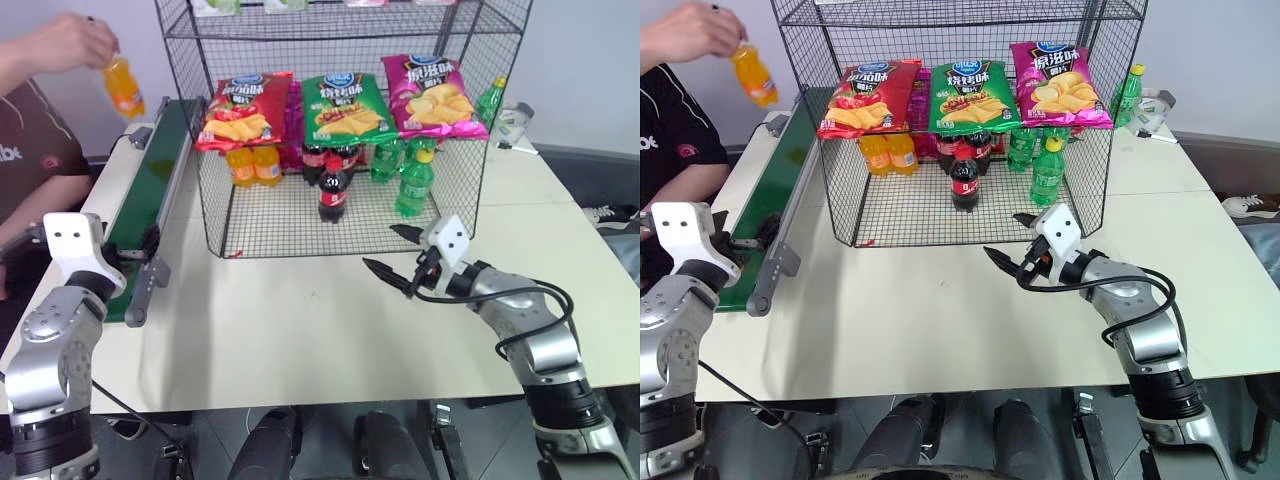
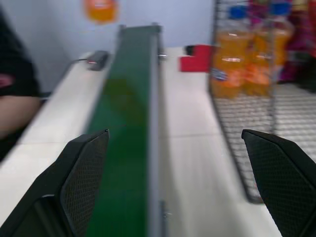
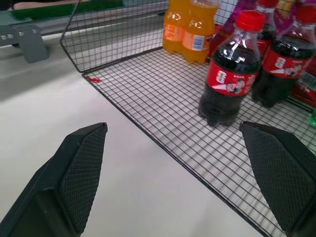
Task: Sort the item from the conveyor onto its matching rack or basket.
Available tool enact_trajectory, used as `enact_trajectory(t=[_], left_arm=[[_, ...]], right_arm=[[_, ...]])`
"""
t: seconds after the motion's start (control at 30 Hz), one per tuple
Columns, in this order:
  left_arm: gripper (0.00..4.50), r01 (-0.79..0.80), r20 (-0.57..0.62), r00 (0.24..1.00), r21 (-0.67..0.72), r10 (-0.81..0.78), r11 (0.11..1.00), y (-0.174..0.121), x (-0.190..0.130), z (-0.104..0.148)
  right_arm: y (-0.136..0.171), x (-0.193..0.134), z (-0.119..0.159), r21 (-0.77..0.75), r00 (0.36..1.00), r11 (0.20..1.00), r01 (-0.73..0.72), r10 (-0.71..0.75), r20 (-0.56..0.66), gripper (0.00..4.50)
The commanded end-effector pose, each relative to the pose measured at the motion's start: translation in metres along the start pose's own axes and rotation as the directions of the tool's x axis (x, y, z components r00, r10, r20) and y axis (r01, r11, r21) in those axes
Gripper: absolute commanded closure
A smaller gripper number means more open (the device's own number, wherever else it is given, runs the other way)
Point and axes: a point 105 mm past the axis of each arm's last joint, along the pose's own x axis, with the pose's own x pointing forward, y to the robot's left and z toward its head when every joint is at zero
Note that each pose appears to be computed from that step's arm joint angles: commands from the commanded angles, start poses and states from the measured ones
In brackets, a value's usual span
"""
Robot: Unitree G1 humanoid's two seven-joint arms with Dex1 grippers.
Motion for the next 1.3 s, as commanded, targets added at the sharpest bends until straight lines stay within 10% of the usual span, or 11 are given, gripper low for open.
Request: enact_trajectory(t=[0.03,1.3], left_arm=[[0.01,-0.115,0.051,0.992,0.01,0.115,0.993,0.022,-0.001,0.015],[0.01,-0.122,0.063,0.99,-0.078,0.127,0.989,0.025,-0.007,-0.007]], right_arm=[[0.002,0.004,0.012,-0.03,0.999,1.0,-0.009,0.01,0.048,0.0],[0.01,0.019,0.016,-0.021,0.995,1.0,-0.006,0.008,0.098,0.0]])
